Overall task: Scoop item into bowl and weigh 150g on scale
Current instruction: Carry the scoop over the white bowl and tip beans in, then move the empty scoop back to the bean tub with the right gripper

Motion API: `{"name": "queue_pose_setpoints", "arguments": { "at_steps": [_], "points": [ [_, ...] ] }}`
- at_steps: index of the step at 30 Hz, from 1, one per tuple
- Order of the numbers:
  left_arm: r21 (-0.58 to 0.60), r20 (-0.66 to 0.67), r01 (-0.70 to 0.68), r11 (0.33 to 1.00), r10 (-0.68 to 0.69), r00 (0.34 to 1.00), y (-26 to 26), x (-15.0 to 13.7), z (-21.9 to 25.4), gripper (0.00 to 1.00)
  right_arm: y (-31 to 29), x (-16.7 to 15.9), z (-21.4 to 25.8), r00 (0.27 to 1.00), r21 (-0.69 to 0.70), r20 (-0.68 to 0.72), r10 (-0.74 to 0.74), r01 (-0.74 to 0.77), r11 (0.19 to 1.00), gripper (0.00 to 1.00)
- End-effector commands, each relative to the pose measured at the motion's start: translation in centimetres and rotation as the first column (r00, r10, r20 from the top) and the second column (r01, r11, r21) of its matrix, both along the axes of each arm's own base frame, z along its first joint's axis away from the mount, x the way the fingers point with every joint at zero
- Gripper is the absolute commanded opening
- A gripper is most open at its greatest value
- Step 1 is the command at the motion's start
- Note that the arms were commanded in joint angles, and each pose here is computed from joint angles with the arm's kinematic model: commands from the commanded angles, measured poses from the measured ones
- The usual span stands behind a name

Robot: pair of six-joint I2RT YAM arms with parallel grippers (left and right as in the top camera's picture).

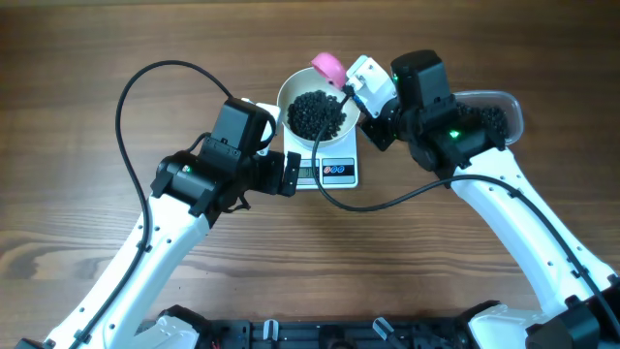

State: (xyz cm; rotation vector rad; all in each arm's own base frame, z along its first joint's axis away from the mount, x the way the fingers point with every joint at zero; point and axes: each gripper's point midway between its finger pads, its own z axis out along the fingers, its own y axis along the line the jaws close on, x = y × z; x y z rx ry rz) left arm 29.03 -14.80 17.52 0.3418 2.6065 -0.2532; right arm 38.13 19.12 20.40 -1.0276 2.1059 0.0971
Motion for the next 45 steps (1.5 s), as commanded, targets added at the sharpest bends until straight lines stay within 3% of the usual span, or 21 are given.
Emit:
{"name": "queue_pose_setpoints", "arguments": {
  "at_steps": [1,4,6,9,12,16,19,23,28,34,39,42,44,45],
  "points": [
    [-0.001,-0.001,-0.008,1.0,0.008,1.0,0.1,0.1,-0.1,1.0,-0.1,0.3,1.3,0.999,0.007,0.038,-0.022,0.021,1.0,0.04],
    [-0.001,-0.001,-0.008,1.0,0.008,1.0,0.1,0.1,-0.1,1.0,0.9,-0.6,1.0,1.0,0.066,-0.011,0.013,-0.012,0.998,0.04],
    [-0.001,-0.001,-0.008,1.0,0.008,1.0,0.1,0.1,-0.1,1.0,2.5,-1.5,1.4,0.985,0.273,-0.16,-0.057,0.1,0.957,0.04],
    [-0.001,-0.001,-0.008,1.0,0.008,1.0,0.1,0.1,-0.1,1.0,4.0,-1.2,3.2,0.958,0.454,-0.264,-0.109,0.223,0.862,0.04],
    [-0.001,-0.001,-0.008,1.0,0.008,1.0,0.1,0.1,-0.1,1.0,2.0,0.8,6.6,0.973,0.527,-0.164,-0.16,0.224,0.82,0.04],
    [-0.001,-0.001,-0.008,1.0,0.008,1.0,0.1,0.1,-0.1,1.0,-8.8,4.2,11.7,0.912,0.591,-0.019,-0.411,0.341,0.731,0.04],
    [-0.001,-0.001,-0.008,1.0,0.008,1.0,0.1,0.1,-0.1,1.0,-20.4,5.3,13.6,0.769,0.62,0.034,-0.639,0.485,0.617,0.05],
    [-0.001,-0.001,-0.008,1.0,0.008,1.0,0.1,0.1,-0.1,1.0,-29.4,4.4,13.3,0.612,0.611,0.035,-0.79,0.613,0.501,0.04],
    [-0.001,-0.001,-0.008,1.0,0.008,1.0,0.1,0.1,-0.1,1.0,-38.8,1.9,12.7,0.247,0.578,0.061,-0.967,0.781,0.236,0.04],
    [-0.001,-0.001,-0.008,1.0,0.008,1.0,0.1,0.1,-0.1,1.0,-41.2,1.7,10.5,0.132,0.518,0.066,-0.989,0.843,0.147,0.04],
    [-0.001,-0.001,-0.008,1.0,0.008,1.0,0.1,0.1,-0.1,1.0,-41.5,2.3,9.0,0.134,0.489,0.053,-0.99,0.86,0.142,0.04],
    [-0.001,-0.001,-0.008,1.0,0.008,1.0,0.1,0.1,-0.1,1.0,-41.3,2.5,10.7,0.188,0.463,0.164,-0.968,0.852,0.244,0.04],
    [-0.001,-0.001,-0.008,1.0,0.008,1.0,0.1,0.1,-0.1,1.0,-39.7,3.0,11.1,0.289,0.465,0.159,-0.944,0.821,0.33,0.04],
    [-0.001,-0.001,-0.008,1.0,0.008,1.0,0.1,0.1,-0.1,1.0,-37.9,3.4,10.7,0.378,0.48,0.112,-0.919,0.789,0.383,0.04]
  ]
}}
